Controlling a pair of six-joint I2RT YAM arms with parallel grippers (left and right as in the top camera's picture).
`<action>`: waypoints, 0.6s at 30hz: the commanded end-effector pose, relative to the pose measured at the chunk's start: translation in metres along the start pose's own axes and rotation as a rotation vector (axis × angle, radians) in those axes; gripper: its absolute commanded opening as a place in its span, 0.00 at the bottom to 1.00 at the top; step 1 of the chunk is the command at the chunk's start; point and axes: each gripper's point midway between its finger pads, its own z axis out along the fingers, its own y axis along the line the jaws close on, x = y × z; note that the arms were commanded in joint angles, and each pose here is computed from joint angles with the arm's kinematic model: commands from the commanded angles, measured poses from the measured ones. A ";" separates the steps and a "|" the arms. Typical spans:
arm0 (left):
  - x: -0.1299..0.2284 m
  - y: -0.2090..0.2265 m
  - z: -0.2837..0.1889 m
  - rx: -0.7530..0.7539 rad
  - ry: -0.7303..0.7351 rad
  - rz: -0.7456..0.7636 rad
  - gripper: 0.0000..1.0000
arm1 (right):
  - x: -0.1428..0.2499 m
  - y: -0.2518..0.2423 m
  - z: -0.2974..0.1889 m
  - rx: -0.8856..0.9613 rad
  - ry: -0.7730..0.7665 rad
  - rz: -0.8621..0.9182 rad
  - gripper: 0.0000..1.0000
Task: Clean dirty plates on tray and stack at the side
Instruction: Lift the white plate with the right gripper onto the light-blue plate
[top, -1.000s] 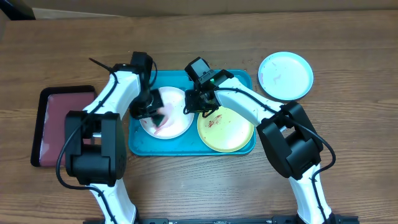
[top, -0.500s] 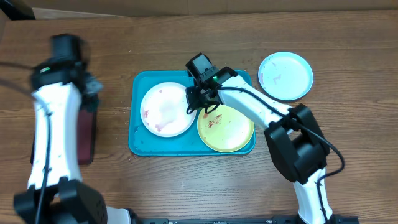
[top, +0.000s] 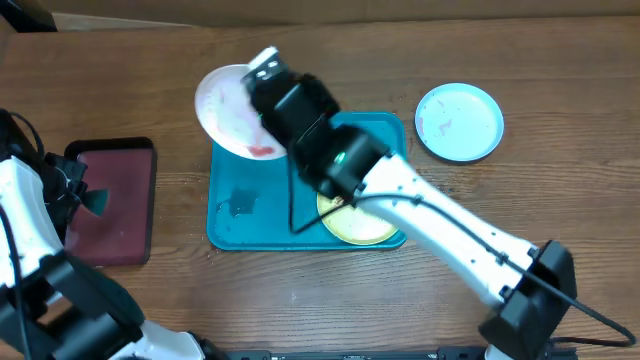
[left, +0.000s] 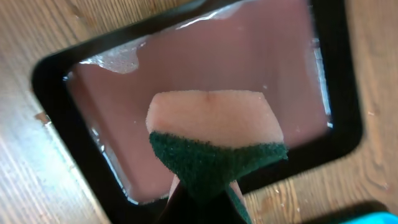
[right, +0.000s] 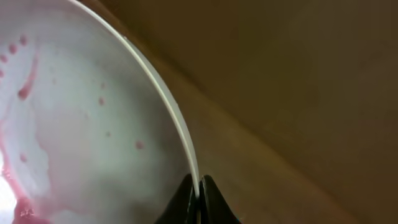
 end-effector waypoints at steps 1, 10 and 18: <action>0.009 0.003 0.029 -0.019 0.088 -0.028 0.04 | -0.023 -0.022 -0.033 0.254 -0.016 -0.284 0.04; 0.011 0.004 0.062 -0.053 0.136 -0.001 0.04 | -0.063 -0.009 -0.082 0.444 -0.073 -0.519 0.04; 0.012 0.005 0.064 -0.057 0.145 0.017 0.04 | -0.067 -0.016 -0.081 0.456 -0.098 -0.431 0.04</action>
